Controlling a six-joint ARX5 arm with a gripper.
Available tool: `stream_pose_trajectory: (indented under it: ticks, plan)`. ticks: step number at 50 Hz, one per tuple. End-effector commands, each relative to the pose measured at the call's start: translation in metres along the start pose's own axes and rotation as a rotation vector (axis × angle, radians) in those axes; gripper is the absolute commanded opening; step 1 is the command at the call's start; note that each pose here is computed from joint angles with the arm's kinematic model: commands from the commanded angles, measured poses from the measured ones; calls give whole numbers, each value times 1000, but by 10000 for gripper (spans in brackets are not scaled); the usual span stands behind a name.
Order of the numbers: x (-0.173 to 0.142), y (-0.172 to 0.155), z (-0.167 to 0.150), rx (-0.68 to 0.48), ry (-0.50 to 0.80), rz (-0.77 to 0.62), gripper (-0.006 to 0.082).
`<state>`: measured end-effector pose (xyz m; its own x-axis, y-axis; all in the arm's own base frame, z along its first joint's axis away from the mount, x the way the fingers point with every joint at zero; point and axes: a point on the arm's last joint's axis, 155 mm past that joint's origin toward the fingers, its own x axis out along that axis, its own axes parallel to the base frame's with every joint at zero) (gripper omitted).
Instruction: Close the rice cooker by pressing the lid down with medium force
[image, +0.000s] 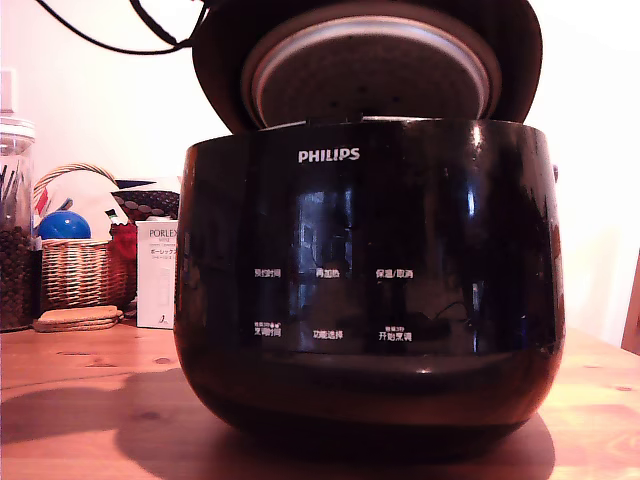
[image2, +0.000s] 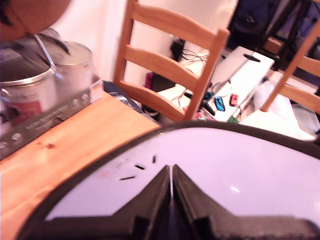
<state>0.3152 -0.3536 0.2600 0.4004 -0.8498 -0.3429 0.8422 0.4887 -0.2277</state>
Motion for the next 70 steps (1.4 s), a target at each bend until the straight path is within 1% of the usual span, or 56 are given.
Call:
stream_pose_trajectory:
  ticks: [1,10,19,28,43,55,70]
  plan:
    - [2,-1,-21,-14,34,0,-24]
    - [-9,-1,-25,-9,11,24,-24]
    - [-17,-3,-45,-23,22,25,-24]
    - [-17,-11,-60,-25,10,5,-24]
    - [-21,-20,-69,16,-72,-9,-24]
    - [-23,-20,-78,49,-140,11,-24]
    - [-25,-9,-119,50,-126,69,-24]
